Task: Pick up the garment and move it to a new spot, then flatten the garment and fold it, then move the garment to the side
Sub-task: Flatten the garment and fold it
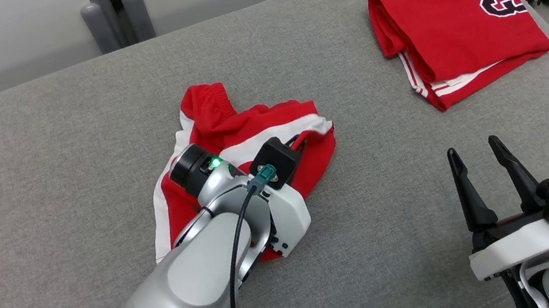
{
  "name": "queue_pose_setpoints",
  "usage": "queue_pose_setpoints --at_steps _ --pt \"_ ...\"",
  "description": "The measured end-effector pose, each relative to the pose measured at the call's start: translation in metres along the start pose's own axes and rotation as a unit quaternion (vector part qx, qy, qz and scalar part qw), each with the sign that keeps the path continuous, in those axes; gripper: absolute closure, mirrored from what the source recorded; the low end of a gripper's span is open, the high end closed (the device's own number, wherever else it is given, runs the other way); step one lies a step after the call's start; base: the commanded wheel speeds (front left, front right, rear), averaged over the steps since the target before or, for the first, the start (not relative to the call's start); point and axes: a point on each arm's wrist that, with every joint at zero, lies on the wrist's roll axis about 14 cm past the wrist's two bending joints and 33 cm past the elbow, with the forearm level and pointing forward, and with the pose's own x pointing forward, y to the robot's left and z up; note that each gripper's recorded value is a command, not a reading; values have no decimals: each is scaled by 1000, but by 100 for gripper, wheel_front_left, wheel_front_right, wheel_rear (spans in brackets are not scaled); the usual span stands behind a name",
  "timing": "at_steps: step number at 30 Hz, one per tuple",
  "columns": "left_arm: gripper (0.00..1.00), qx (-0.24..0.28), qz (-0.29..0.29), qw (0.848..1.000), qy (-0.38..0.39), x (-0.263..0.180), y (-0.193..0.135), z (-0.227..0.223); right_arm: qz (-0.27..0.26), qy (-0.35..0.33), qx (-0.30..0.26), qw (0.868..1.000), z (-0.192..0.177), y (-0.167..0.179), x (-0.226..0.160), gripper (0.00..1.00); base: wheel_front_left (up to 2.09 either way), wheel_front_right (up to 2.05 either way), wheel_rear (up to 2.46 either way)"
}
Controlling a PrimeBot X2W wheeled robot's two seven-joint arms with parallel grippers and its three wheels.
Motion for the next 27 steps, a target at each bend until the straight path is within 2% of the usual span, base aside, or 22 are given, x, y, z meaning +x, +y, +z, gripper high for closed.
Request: queue_pose_setpoints --at_steps 7,13,15,22,27 --pt "100 -32 -3 991 -129 -1 2 63 6 -2 4 1000 1 5 1 0 0 0 0" --pt "100 -55 -9 967 -248 -16 3 144 14 -4 6 1000 2 10 2 0 0 0 0" --pt "100 -67 -3 961 -269 -23 6 156 18 -5 7 1000 3 13 3 0 0 0 0" --pt "100 -150 41 964 -214 -45 25 86 26 -8 10 1000 3 18 9 0 0 0 0" --pt "100 -194 129 959 -159 -81 60 18 42 0 12 999 -4 29 13 0 0 0 0"
